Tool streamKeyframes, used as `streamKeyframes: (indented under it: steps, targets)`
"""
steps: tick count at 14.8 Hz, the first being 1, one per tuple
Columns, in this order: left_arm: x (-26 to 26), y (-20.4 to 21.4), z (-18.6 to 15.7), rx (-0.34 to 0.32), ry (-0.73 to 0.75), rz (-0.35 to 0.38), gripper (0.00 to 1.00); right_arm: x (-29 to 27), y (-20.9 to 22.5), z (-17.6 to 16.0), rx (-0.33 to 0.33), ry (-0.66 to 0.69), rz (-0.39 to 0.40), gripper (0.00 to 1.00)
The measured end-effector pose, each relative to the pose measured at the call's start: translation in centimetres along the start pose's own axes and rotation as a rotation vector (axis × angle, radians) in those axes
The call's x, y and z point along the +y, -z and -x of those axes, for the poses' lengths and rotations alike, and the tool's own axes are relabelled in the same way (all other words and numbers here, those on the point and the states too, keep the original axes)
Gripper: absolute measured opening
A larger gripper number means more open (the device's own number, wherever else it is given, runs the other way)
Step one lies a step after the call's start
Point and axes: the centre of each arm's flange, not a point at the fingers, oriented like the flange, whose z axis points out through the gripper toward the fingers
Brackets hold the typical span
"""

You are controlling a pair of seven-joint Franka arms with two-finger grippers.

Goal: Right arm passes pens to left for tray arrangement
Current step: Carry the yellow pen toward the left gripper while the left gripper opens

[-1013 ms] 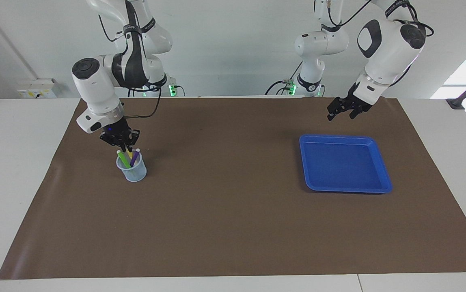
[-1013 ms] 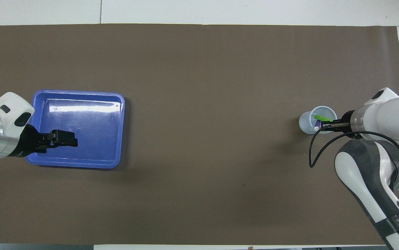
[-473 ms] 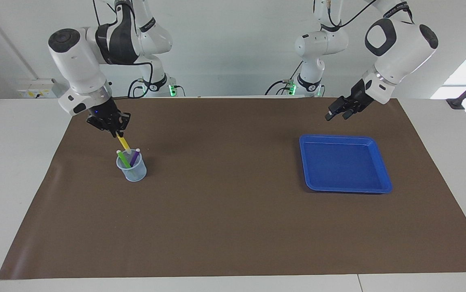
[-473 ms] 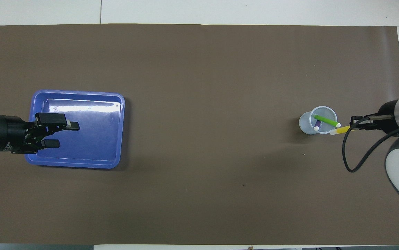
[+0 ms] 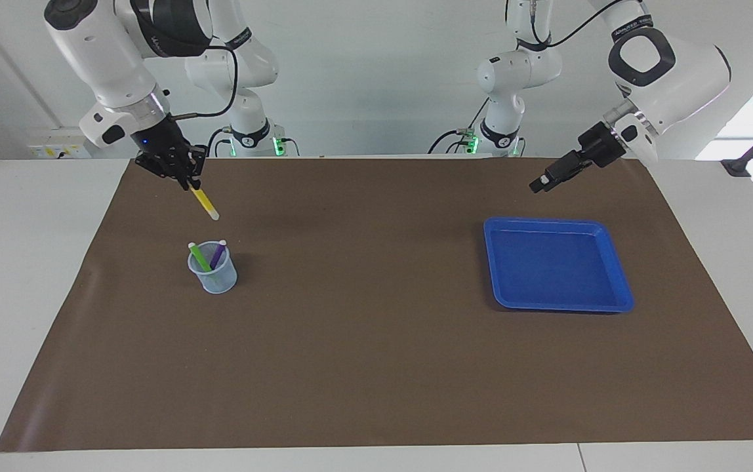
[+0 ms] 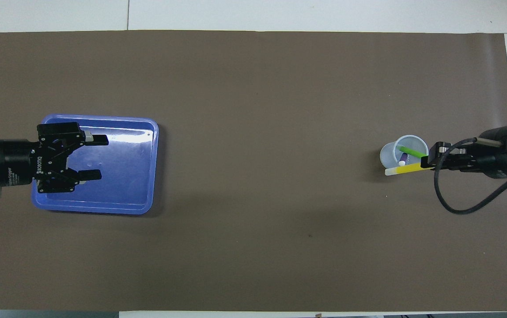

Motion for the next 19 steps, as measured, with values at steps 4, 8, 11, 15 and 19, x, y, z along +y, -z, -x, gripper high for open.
streamKeyframes:
  steps: [4,8,11,15,19]
  targets:
    - [-0.7,-2.6,-1.4,-0.111,0.073,0.063,1.0,-7.7,-1.3,1.8,-0.014,-0.253,-0.18,0.17]
    - [0.3,-4.9,-0.4,-0.175,0.087,0.078,1.0,-15.3,-3.0,3.7,-0.042,-0.518,-0.358,0.17]
    - [1.2,-6.0,0.4,-0.224,0.178,0.148,1.0,-19.7,-4.5,5.5,-0.084,-0.677,-0.437,0.17]
    - [1.5,-7.7,0.4,-0.203,0.296,0.227,1.0,-23.9,-7.1,8.1,-0.176,-0.808,-0.467,0.17]
    - [1.3,-9.5,1.1,-0.189,0.34,0.246,1.0,-27.8,-9.3,9.9,-0.234,-0.877,-0.441,0.17]
